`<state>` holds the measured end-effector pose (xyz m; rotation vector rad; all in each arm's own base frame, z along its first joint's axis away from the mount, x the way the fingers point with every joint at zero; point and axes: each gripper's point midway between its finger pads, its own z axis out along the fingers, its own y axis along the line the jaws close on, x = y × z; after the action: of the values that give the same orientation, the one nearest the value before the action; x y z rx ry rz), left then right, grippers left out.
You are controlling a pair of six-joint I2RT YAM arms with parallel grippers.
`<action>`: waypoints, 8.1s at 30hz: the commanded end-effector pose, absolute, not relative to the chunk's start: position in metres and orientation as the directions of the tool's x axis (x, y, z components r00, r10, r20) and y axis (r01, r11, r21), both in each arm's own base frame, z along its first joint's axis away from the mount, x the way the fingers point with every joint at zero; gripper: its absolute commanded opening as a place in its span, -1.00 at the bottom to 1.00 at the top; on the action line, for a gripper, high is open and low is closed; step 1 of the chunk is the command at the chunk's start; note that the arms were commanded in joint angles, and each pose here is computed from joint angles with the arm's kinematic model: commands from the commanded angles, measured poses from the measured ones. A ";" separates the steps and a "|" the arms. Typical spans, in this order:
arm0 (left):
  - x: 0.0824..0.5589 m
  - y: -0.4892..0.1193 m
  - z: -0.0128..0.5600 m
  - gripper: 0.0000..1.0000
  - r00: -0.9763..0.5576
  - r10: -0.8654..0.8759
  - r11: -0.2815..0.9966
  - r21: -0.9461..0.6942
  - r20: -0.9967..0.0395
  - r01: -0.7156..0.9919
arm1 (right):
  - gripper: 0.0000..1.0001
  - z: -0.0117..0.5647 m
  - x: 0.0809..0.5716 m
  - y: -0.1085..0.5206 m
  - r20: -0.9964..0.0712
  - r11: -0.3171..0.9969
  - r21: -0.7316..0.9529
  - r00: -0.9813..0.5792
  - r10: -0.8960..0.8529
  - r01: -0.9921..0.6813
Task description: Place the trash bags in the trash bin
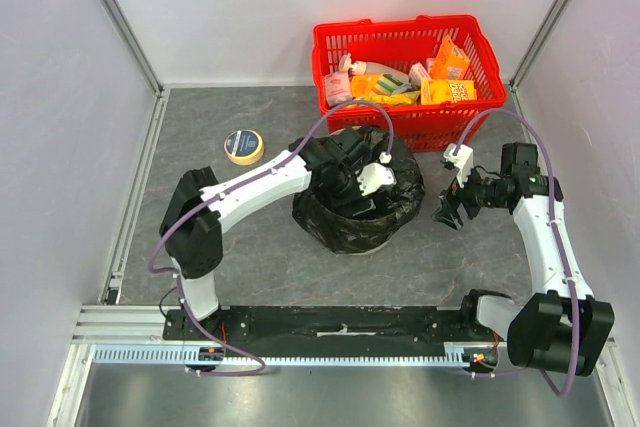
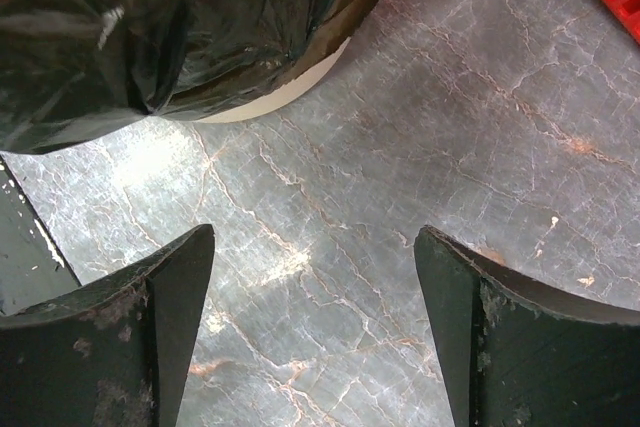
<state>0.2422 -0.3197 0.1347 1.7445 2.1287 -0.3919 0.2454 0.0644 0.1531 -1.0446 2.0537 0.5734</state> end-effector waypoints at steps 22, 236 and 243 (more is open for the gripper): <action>0.261 -0.336 0.241 0.82 -0.001 0.759 0.186 0.216 -0.651 0.958 | 0.81 0.141 0.247 0.062 -0.775 0.573 0.068 -0.405 -0.485 -0.816; 0.248 -0.379 0.234 0.90 0.164 0.674 0.043 0.260 -0.721 0.965 | 0.95 0.213 0.241 0.048 -0.751 0.529 -0.092 -0.290 -0.593 -0.844; 0.250 -0.374 0.286 0.92 0.208 0.618 0.085 0.327 -0.759 0.941 | 0.96 0.308 0.239 0.065 -0.807 0.478 -0.228 -0.110 -0.580 -0.848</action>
<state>0.2501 -0.3769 0.2240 1.6881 1.6343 -0.4969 0.2537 0.0498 0.2620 -1.1781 1.9032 0.3414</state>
